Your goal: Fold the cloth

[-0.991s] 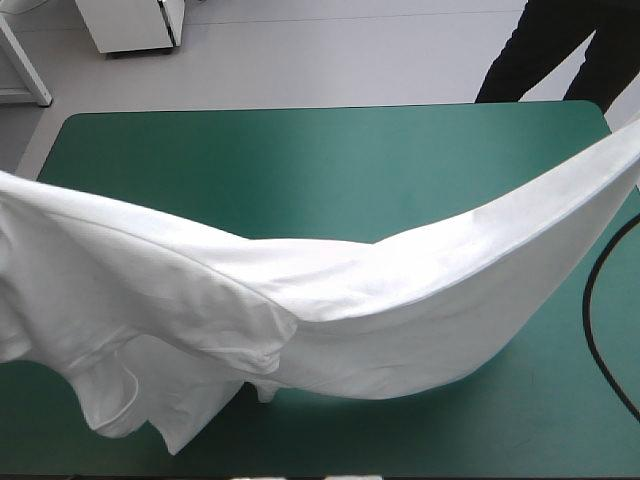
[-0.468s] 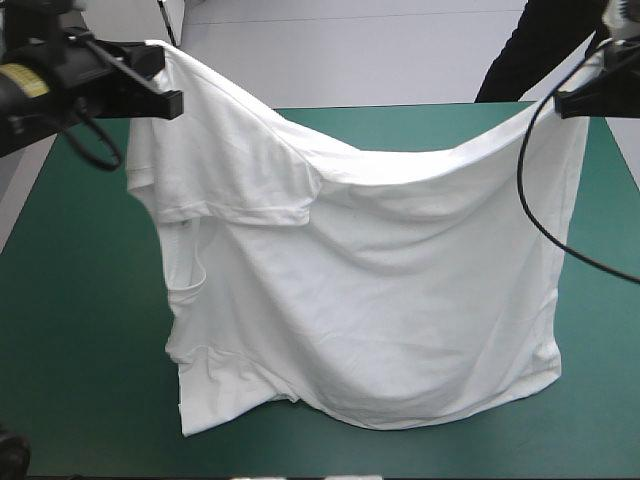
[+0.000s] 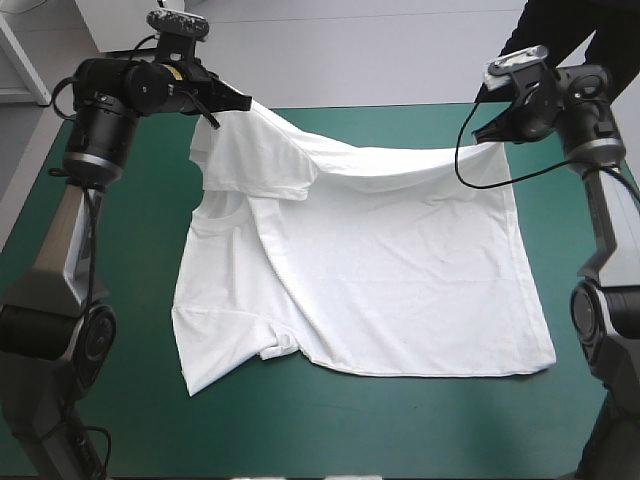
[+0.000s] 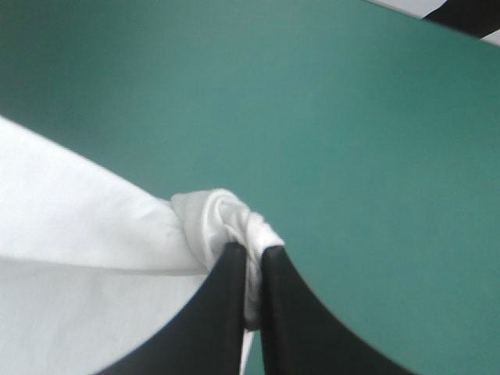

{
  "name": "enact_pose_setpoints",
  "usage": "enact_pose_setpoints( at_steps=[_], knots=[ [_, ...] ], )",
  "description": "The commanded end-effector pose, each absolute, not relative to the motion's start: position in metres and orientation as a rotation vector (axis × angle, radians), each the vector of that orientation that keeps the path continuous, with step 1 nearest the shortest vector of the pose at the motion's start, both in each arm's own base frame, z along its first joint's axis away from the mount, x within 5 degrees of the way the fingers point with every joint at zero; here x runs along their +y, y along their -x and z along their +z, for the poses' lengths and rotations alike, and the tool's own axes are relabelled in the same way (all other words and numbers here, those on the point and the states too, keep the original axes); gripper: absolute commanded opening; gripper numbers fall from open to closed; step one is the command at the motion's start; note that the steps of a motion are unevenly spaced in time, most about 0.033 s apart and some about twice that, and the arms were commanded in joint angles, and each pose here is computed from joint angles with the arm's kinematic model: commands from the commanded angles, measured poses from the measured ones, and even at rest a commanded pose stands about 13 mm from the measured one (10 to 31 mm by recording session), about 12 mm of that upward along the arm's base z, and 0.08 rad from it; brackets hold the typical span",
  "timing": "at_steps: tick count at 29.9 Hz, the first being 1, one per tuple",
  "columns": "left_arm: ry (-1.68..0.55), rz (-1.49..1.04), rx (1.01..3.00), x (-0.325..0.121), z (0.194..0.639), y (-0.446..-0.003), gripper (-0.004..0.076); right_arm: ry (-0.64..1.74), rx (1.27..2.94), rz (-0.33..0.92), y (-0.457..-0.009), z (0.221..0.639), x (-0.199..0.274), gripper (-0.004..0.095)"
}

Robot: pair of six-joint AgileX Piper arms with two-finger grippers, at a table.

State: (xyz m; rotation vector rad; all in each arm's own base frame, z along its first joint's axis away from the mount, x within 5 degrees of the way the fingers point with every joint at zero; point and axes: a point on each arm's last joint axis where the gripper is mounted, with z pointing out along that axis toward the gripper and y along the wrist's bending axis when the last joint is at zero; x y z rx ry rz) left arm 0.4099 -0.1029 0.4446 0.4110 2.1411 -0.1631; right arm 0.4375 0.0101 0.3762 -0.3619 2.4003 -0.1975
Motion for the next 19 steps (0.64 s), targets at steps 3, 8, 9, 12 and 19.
enact_pose_setpoints(
  at_steps=[3, 8, 9, 12, 19],
  knots=[
    [-0.43, -0.189, 2.063, -0.107, 0.434, -0.433, -0.0009, 0.388, 2.38, -0.09, -0.468, 0.342, 0.005, -0.0019],
    [-0.454, -0.157, 2.118, -0.11, 0.4, -0.456, -0.0009, 0.369, 2.441, -0.065, -0.485, 0.307, -0.001, -0.0019],
    [-0.453, -0.155, 2.116, -0.111, 0.395, -0.46, -0.0009, 0.358, 2.436, -0.058, -0.485, 0.307, -0.003, -0.0019],
    [-0.449, -0.156, 2.124, -0.112, 0.387, -0.466, -0.0009, 0.31, 2.424, -0.007, -0.487, 0.305, -0.011, -0.0019],
    [-0.442, -0.213, 2.257, -0.105, 0.368, -0.467, 0.0119, 0.233, 2.458, 0.192, -0.481, 0.304, -0.033, 0.0061]
  ],
)
